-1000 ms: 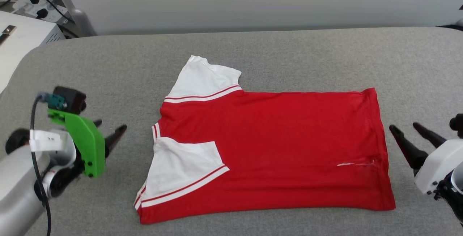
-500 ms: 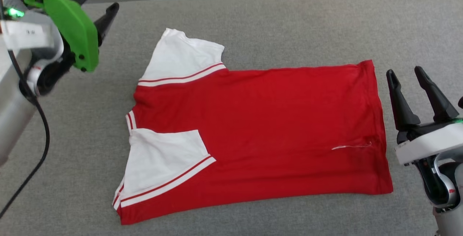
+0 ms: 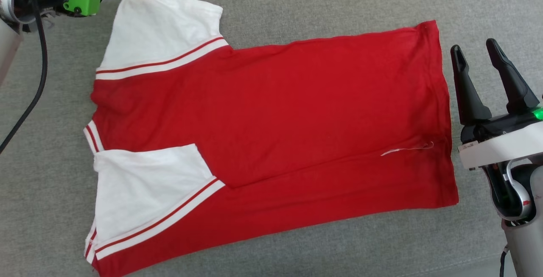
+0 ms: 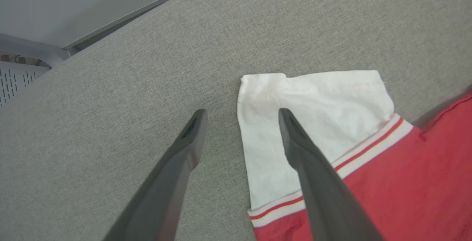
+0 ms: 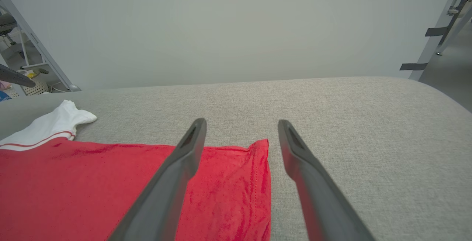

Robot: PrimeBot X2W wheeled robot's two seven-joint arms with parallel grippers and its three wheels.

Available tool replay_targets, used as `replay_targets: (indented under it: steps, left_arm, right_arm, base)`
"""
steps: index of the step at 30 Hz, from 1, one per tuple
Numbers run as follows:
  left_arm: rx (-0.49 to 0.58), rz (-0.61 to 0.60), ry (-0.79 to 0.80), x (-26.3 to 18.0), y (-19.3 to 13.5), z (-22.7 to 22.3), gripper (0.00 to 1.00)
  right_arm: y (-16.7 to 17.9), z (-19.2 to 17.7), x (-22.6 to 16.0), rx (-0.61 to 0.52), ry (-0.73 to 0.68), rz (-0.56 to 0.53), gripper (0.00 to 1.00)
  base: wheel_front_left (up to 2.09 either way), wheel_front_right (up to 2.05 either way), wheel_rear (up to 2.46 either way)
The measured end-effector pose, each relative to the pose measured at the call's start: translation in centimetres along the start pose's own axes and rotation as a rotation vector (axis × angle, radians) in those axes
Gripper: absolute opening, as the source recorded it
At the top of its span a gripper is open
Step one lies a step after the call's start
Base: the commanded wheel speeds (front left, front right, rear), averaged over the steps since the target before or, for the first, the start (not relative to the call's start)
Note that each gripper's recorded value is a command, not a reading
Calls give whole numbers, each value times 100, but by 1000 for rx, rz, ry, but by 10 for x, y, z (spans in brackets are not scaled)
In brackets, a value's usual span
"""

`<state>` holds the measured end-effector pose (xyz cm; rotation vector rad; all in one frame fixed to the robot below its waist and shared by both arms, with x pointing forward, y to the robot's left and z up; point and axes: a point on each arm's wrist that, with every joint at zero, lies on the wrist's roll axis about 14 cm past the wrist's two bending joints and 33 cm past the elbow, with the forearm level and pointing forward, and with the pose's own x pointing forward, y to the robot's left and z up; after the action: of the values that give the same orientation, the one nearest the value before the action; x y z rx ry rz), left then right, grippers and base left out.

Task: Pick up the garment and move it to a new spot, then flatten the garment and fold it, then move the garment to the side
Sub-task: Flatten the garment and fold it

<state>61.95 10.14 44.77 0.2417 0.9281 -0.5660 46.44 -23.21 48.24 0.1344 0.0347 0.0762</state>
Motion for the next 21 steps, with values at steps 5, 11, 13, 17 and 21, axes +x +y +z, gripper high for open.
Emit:
replay_targets:
  steps: [5,11,13,17,21]
  left_arm:
    - [0,-20,124,43,-2,-24,100]
    - [-8,-39,222,73,-2,-47,100]
    - [-15,-53,229,75,-4,-48,39]
    - [-11,-51,204,72,-3,-47,0]
    - [3,-52,140,63,-9,-43,0]
  right_arm:
    - [-10,-18,2,-9,39,-26,100]
    - [-24,-32,-2,-20,73,-64,100]
    - [-27,-33,-2,-23,74,-72,100]
    - [-29,-23,4,-39,45,-64,100]
    - [-33,3,13,-93,-7,-46,100]
  base:
    - [0,0,0]
    - [0,0,0]
    - [0,0,0]
    - [0,0,0]
    - [0,0,0]
